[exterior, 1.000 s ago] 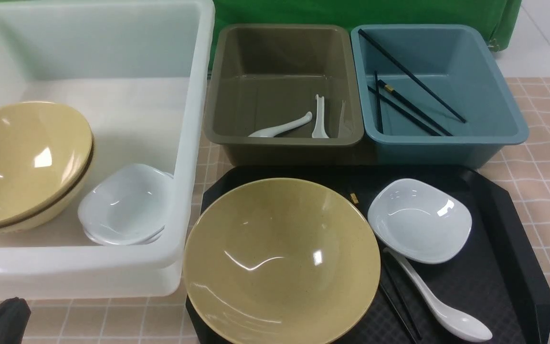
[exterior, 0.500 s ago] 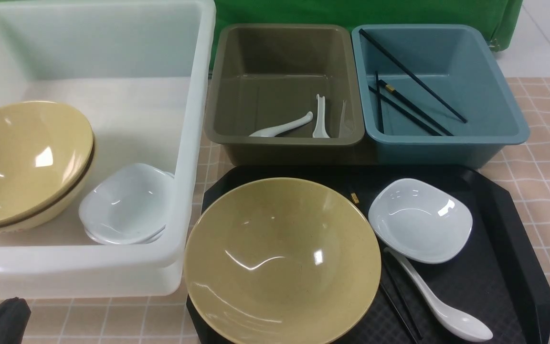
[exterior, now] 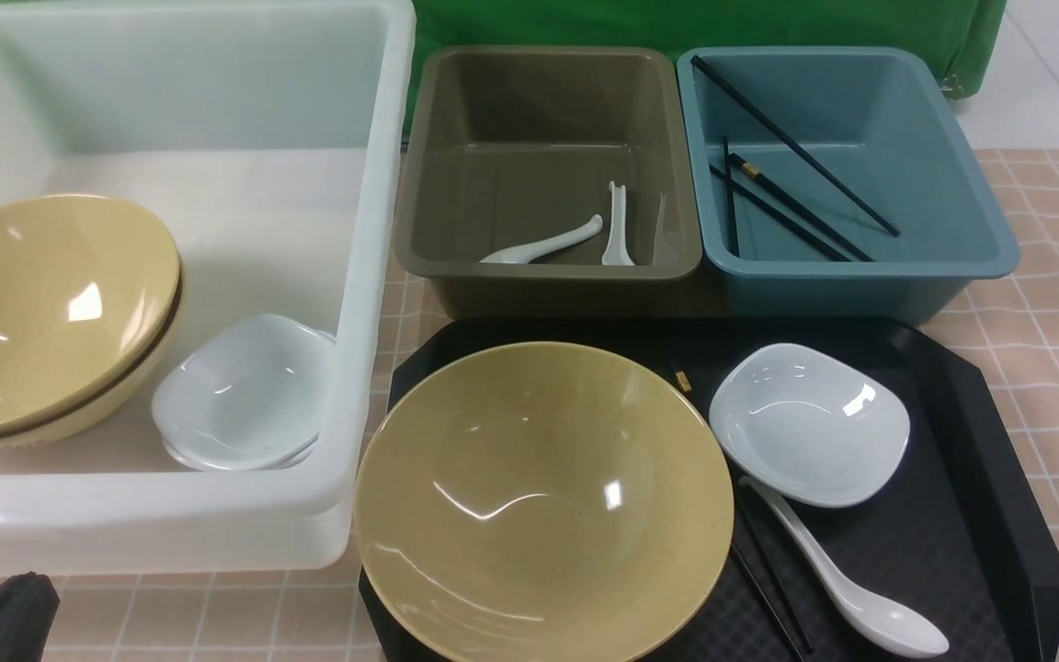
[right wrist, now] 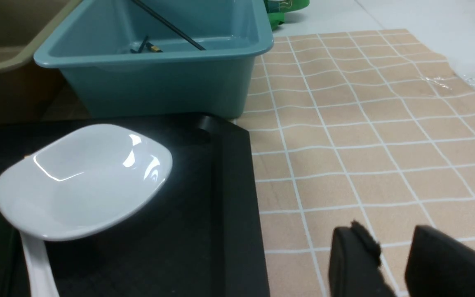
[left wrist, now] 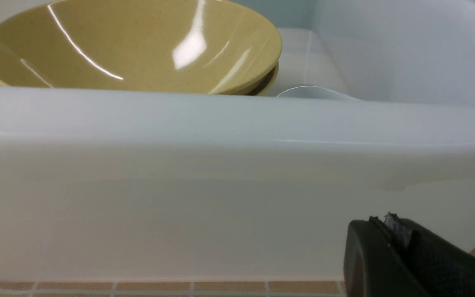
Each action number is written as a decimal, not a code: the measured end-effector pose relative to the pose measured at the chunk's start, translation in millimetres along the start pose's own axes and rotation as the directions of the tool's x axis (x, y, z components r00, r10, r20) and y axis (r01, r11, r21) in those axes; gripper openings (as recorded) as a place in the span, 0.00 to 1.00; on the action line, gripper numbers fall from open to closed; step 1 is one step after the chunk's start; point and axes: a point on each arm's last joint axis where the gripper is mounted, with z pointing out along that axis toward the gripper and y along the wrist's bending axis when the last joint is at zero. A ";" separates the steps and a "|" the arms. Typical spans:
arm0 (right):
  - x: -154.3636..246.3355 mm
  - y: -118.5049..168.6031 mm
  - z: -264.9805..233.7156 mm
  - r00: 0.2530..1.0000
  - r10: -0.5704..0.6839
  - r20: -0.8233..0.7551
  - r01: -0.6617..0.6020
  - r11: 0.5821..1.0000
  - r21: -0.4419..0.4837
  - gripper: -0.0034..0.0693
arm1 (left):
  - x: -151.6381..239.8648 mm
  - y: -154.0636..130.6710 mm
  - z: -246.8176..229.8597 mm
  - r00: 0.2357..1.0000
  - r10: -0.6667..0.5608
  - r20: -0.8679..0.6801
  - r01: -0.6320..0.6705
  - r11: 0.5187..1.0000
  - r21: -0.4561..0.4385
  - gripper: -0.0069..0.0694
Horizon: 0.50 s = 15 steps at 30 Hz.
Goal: On brown table put chopsticks spoon bowls plates into blue grey white boxes.
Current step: 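Grasp the large bowl on the tray by its rim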
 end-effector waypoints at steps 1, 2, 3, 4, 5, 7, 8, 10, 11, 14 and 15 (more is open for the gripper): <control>0.0 0.0 0.0 1.000 0.000 0.000 0.000 1.000 0.000 0.37 | 0.0 0.0 0.0 1.000 0.000 0.000 0.000 1.000 0.000 0.08; 0.0 0.0 0.0 1.000 0.000 0.000 0.000 1.000 0.000 0.37 | 0.0 0.0 0.0 1.000 0.000 0.000 0.000 1.000 0.000 0.08; 0.0 0.0 0.0 1.000 0.000 0.000 0.000 1.000 0.000 0.37 | -0.1 0.0 0.0 1.000 0.000 0.001 0.000 1.000 0.000 0.08; -0.2 0.0 0.0 1.000 0.000 0.002 0.000 1.000 0.000 0.37 | -0.4 0.0 0.0 1.000 0.000 0.005 0.000 1.000 0.000 0.08; -1.0 0.2 0.0 1.000 0.000 0.011 0.000 1.000 -0.002 0.37 | -0.8 0.0 0.0 1.000 0.000 0.009 0.000 1.000 -0.001 0.08; -5.3 1.0 0.1 0.998 0.000 0.066 0.000 1.000 -0.012 0.37 | -4.3 0.3 -0.1 0.999 0.001 0.048 -0.001 1.000 -0.003 0.08; -9.9 1.8 -0.3 0.993 0.001 0.117 0.001 1.000 -0.020 0.37 | -8.1 0.5 -0.4 0.996 0.001 0.089 0.000 1.000 -0.005 0.08; -22.0 3.9 -2.6 0.967 0.006 0.253 0.006 0.999 -0.043 0.37 | -17.2 1.0 -1.6 0.982 0.002 0.189 0.000 1.000 -0.011 0.08; -29.0 5.1 -4.8 0.944 0.010 0.329 0.010 0.998 -0.056 0.37 | -23.0 1.4 -3.0 0.968 0.003 0.252 0.001 1.000 -0.015 0.08; -41.7 7.2 -10.6 0.883 0.020 0.470 0.020 0.997 -0.080 0.37 | -35.9 2.1 -7.4 0.919 0.006 0.394 0.004 1.000 -0.023 0.08; -48.7 8.4 -14.8 0.838 0.031 0.546 0.025 0.995 -0.095 0.37 | -43.7 2.5 -11.2 0.877 0.008 0.480 0.006 1.000 -0.028 0.08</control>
